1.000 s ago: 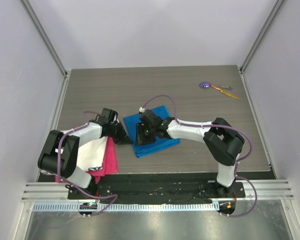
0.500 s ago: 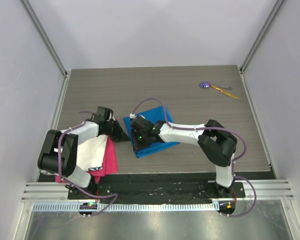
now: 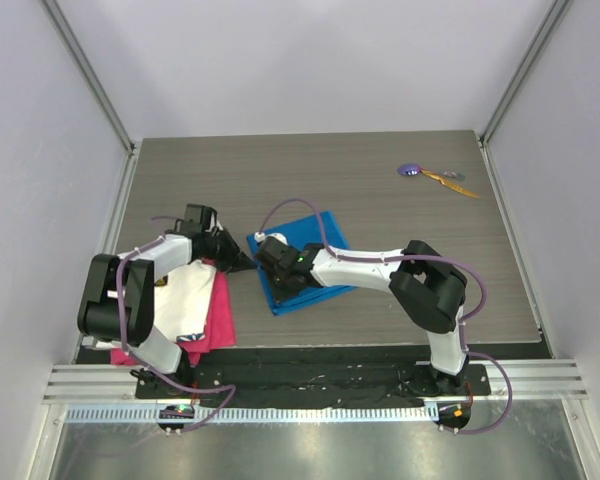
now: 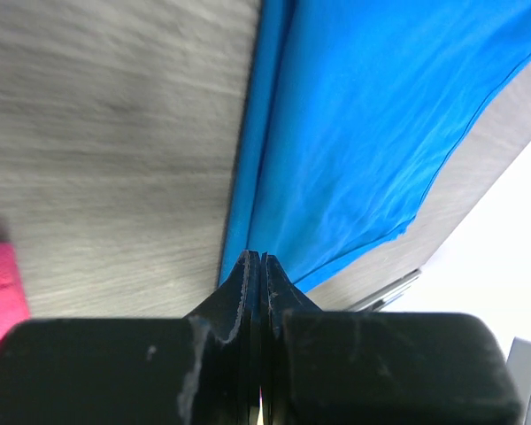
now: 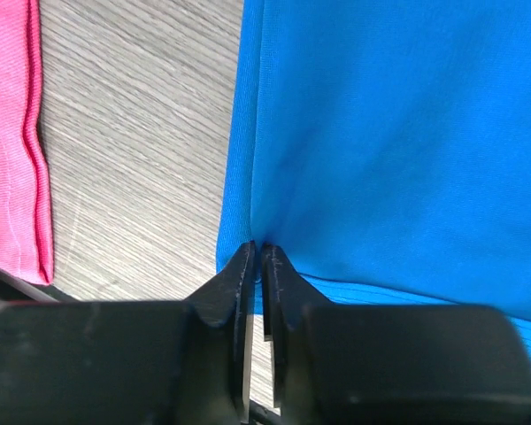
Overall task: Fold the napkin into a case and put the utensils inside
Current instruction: Smooth out the square-folded napkin at the center of the board.
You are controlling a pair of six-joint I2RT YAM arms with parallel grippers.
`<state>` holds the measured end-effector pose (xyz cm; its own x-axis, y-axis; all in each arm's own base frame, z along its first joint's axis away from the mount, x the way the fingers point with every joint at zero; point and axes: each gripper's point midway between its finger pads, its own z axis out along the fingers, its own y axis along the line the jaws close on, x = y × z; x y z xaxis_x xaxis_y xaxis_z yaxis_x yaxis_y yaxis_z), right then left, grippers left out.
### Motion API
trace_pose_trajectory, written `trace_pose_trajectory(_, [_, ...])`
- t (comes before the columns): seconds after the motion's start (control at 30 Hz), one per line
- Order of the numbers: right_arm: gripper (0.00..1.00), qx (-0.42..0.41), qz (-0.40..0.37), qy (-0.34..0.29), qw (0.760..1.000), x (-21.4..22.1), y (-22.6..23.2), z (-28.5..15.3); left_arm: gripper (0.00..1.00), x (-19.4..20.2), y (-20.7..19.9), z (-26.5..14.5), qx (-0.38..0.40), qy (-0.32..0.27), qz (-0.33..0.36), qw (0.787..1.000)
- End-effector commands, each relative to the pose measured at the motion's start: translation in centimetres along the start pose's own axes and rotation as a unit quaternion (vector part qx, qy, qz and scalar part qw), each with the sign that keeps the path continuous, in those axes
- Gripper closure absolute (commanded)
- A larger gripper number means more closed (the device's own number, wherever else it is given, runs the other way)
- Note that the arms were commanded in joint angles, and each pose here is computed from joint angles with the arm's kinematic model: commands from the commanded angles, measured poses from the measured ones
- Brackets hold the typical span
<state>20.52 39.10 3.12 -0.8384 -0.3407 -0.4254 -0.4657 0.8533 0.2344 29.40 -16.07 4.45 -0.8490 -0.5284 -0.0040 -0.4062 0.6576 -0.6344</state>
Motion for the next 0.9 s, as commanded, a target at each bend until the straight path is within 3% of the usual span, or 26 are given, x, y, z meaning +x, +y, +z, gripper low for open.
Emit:
trace_pose_trajectory(0.0, [0.94, -0.001, -0.014, -0.027, 1.0, -1.9, 1.0, -0.8, 1.0, -2.0, -1.1, -0.5, 0.015, -0.015, -0.021, 1.0])
trace_pose_trajectory(0.07, [0.99, 0.0, -0.014, -0.025, 1.0, -1.8, 0.8, -0.7, 1.0, -2.8, -1.2, -0.5, 0.015, -0.021, -0.025, 0.999])
trace_pose_trajectory(0.87, [0.99, -0.016, -0.006, -0.041, 0.999, -2.6, 1.9, -3.1, 1.0, -5.6, -0.4, 1.7, -0.022, -0.032, -0.049, 0.998])
